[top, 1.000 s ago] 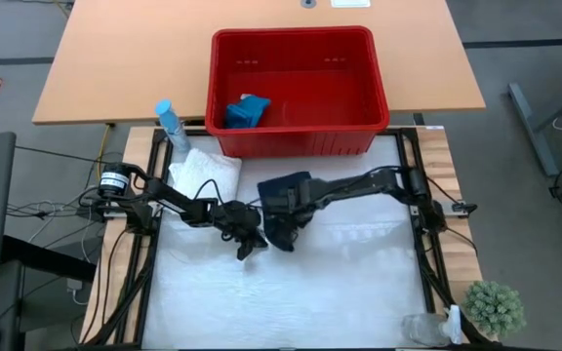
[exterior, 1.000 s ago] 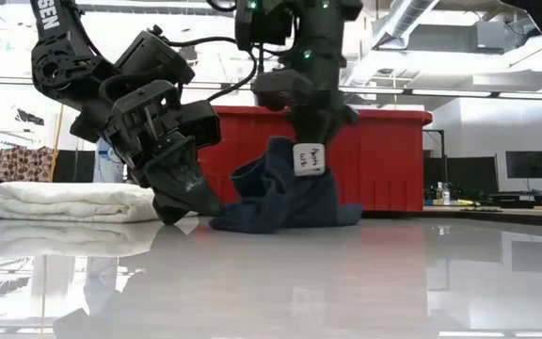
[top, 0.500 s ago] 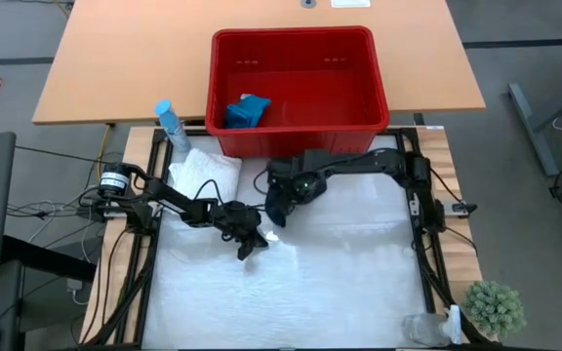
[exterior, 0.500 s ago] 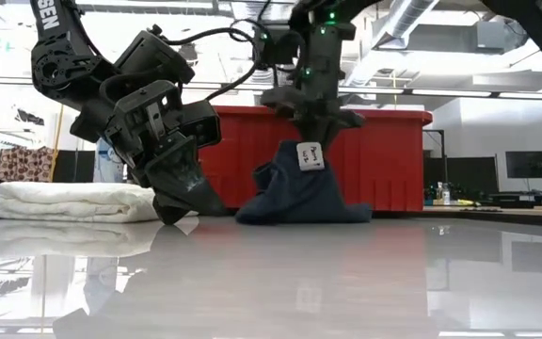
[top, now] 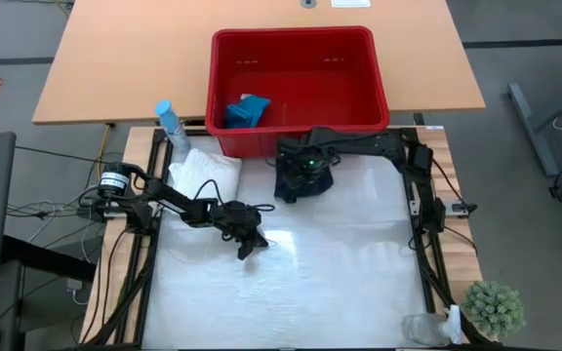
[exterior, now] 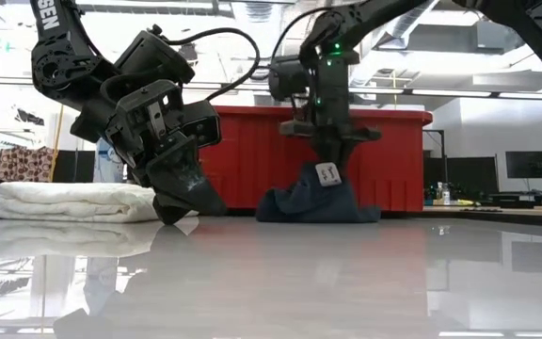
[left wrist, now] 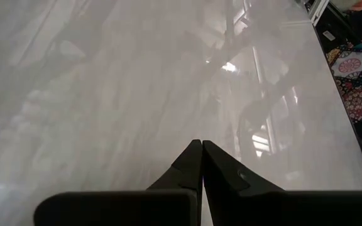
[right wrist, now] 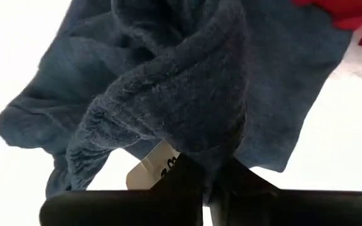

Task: Fold Laundry from Bin
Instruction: Fold the black shorts

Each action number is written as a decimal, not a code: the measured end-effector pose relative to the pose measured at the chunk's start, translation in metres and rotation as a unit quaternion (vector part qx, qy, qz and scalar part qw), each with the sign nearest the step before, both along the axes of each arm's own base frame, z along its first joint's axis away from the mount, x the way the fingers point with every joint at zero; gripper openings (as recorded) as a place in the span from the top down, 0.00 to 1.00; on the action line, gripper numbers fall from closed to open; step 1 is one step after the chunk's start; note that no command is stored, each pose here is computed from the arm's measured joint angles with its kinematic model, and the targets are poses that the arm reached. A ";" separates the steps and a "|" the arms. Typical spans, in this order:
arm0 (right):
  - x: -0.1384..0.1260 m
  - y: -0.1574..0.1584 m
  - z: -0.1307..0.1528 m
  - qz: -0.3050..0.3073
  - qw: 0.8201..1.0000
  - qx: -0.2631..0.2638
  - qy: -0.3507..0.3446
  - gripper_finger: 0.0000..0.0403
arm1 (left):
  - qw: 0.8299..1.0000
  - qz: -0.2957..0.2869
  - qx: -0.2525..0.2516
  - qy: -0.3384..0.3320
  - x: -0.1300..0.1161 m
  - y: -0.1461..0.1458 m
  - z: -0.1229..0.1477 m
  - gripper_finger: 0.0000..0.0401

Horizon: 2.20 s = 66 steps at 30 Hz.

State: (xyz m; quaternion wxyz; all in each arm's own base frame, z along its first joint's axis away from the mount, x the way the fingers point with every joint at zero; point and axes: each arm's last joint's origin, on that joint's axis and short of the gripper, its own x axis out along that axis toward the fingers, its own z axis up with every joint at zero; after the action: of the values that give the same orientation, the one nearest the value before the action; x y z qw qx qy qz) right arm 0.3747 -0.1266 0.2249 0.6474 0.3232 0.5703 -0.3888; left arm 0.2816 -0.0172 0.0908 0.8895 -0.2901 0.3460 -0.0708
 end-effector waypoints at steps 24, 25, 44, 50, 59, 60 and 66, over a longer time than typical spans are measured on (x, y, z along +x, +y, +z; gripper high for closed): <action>-0.025 0.007 0.018 0.069 0.996 -0.029 0.039 0.53 | 0.999 0.022 -0.025 -0.016 0.002 0.000 0.008 1.00; -0.026 0.005 0.019 0.070 0.996 -0.028 0.042 0.53 | 0.999 0.021 -0.025 -0.016 0.002 0.000 0.008 1.00; -0.021 0.115 0.095 0.614 0.764 -0.189 -0.059 0.56 | 0.999 0.004 -0.029 -0.019 0.002 -0.001 0.009 1.00; 0.001 0.119 0.049 0.690 0.708 -0.149 0.017 0.56 | 0.999 0.006 -0.031 -0.019 0.002 -0.002 0.009 1.00; 0.019 0.093 0.007 0.747 0.650 -0.120 0.074 0.56 | 0.999 0.028 -0.041 -0.014 0.002 -0.001 0.009 1.00; 0.019 0.089 0.007 0.750 0.646 -0.120 0.077 0.56 | 0.999 0.031 -0.041 -0.014 0.002 -0.001 0.009 1.00; 0.017 0.066 0.007 0.768 0.622 -0.126 0.088 0.56 | 0.998 0.044 -0.040 -0.014 0.003 0.000 0.009 1.00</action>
State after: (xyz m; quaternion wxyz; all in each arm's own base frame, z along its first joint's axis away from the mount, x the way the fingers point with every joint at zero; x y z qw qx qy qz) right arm 0.3918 -0.0605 0.2319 0.6915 -0.3526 0.6111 0.1552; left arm 0.2843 -0.0174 0.1003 0.8843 -0.3391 0.3171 -0.0492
